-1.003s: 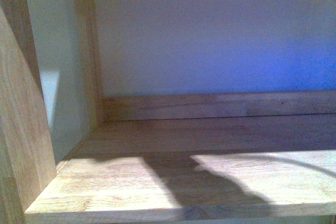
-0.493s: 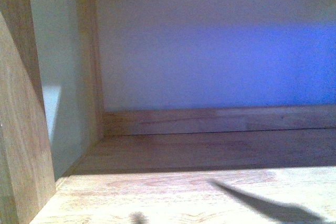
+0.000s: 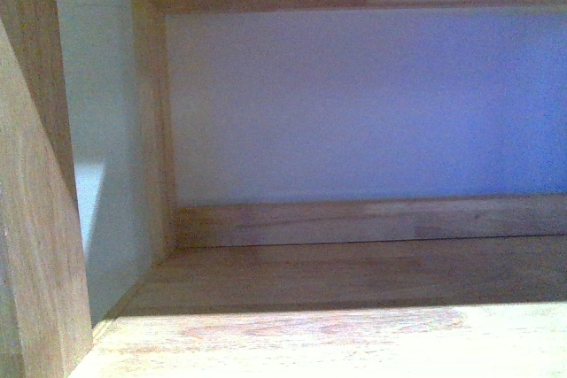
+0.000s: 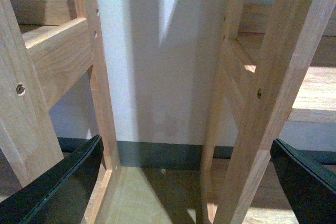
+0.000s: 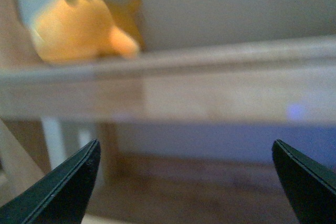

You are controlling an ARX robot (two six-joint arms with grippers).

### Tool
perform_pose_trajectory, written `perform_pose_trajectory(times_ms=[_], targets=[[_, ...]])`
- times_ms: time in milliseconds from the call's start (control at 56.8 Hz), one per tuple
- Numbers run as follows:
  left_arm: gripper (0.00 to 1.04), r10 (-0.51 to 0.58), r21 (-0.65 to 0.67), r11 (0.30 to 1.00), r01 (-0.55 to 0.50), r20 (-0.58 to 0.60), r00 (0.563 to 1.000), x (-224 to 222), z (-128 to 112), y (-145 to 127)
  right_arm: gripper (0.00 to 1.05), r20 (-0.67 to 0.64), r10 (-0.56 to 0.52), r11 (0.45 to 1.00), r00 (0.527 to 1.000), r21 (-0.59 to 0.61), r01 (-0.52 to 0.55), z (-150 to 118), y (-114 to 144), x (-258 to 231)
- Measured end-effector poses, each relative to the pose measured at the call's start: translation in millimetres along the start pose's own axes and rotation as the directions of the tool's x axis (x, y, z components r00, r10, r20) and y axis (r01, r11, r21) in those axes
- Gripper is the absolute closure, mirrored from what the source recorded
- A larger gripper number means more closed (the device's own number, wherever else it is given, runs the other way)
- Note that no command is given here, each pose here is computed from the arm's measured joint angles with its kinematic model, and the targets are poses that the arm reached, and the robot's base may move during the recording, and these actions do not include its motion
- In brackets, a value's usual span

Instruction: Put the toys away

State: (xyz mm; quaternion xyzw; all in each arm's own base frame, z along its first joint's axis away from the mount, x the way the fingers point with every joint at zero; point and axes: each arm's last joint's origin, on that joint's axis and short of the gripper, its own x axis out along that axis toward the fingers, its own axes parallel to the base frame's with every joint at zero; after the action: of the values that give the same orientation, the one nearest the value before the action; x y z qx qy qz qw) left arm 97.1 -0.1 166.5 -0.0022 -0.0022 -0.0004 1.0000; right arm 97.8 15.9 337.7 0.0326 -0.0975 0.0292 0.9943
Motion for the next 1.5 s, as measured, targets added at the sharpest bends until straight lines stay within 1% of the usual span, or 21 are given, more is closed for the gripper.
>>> perform_pose_trajectory(times_ms=[18,35,70,88,123,141,211,229,299,475,493,528,581,845,1091,1496], targets=[[0.06,0.000,0.000,1.000,0.000,0.000,1.000,0.0,0.0,0.0,0.17,-0.028,0.000,1.000,1.000,-0.010,0.000,-4.6,-1.4,-1.2],[0.06,0.000,0.000,1.000,0.000,0.000,1.000,0.0,0.0,0.0,0.20,-0.081,-0.001,1.000,0.997,-0.023,-0.001,-15.2,-4.7,-3.5],[0.06,0.001,0.000,1.000,-0.001,0.000,1.000,0.0,0.0,0.0,0.24,-0.127,-0.009,0.999,0.992,-0.034,0.005,-26.0,-8.2,-5.8],[0.06,0.000,0.000,1.000,0.000,0.000,1.000,0.0,0.0,0.0,0.27,-0.159,-0.018,0.999,0.987,-0.041,0.012,-36.2,-11.3,-7.7],[0.06,0.000,0.000,1.000,0.000,0.000,1.000,0.0,0.0,0.0,0.30,-0.177,-0.031,0.999,0.984,-0.046,0.023,-44.3,-14.1,-9.1],[0.06,0.000,0.000,1.000,0.000,0.000,1.000,0.0,0.0,0.0,0.34,-0.190,-0.044,0.998,0.981,-0.050,0.036,-51.2,-16.0,-9.9],[0.06,0.000,0.000,1.000,0.000,0.000,1.000,0.0,0.0,0.0,0.43,-0.205,-0.066,0.997,0.977,-0.056,0.056,-63.8,-19.0,-11.8],[0.06,0.000,0.000,1.000,0.000,0.000,1.000,0.0,0.0,0.0,0.46,-0.206,-0.070,0.997,0.976,-0.058,0.059,-67.7,-19.6,-12.6],[0.06,0.000,0.000,1.000,0.000,0.000,1.000,0.0,0.0,0.0,0.55,-0.205,-0.060,0.997,0.977,-0.060,0.049,-76.2,-20.0,-14.6],[0.06,0.000,0.000,1.000,0.000,0.000,1.000,0.0,0.0,0.0,0.81,-0.195,-0.060,0.997,0.979,-0.062,0.049,-96.7,-21.4,-20.1],[0.06,0.000,0.000,1.000,0.000,0.000,1.000,0.0,0.0,0.0,0.86,-0.199,-0.061,0.997,0.978,-0.063,0.049,-101.3,-21.7,-20.8],[0.06,0.000,0.000,1.000,0.000,0.000,1.000,0.0,0.0,0.0,0.91,-0.202,-0.061,0.997,0.977,-0.064,0.049,-106.7,-22.1,-21.6],[0.06,0.000,0.000,1.000,0.000,0.000,1.000,0.0,0.0,0.0,0.88,-0.203,-0.061,0.997,0.977,-0.064,0.049,-114.4,-22.6,-23.1],[0.06,0.000,0.000,1.000,0.000,0.000,1.000,0.0,0.0,0.0,0.89,-0.201,-0.061,0.997,0.978,-0.064,0.049,-135.5,-23.8,-27.6],[0.06,0.000,0.000,1.000,0.000,0.000,1.000,0.0,0.0,0.0,0.89,-0.202,-0.061,0.997,0.977,-0.064,0.049,-147.4,-24.6,-30.1],[0.06,0.000,0.000,1.000,0.000,0.000,1.000,0.0,0.0,0.0,0.89,-0.200,-0.062,0.997,0.978,-0.065,0.050,-156.9,-25.2,-32.2]])
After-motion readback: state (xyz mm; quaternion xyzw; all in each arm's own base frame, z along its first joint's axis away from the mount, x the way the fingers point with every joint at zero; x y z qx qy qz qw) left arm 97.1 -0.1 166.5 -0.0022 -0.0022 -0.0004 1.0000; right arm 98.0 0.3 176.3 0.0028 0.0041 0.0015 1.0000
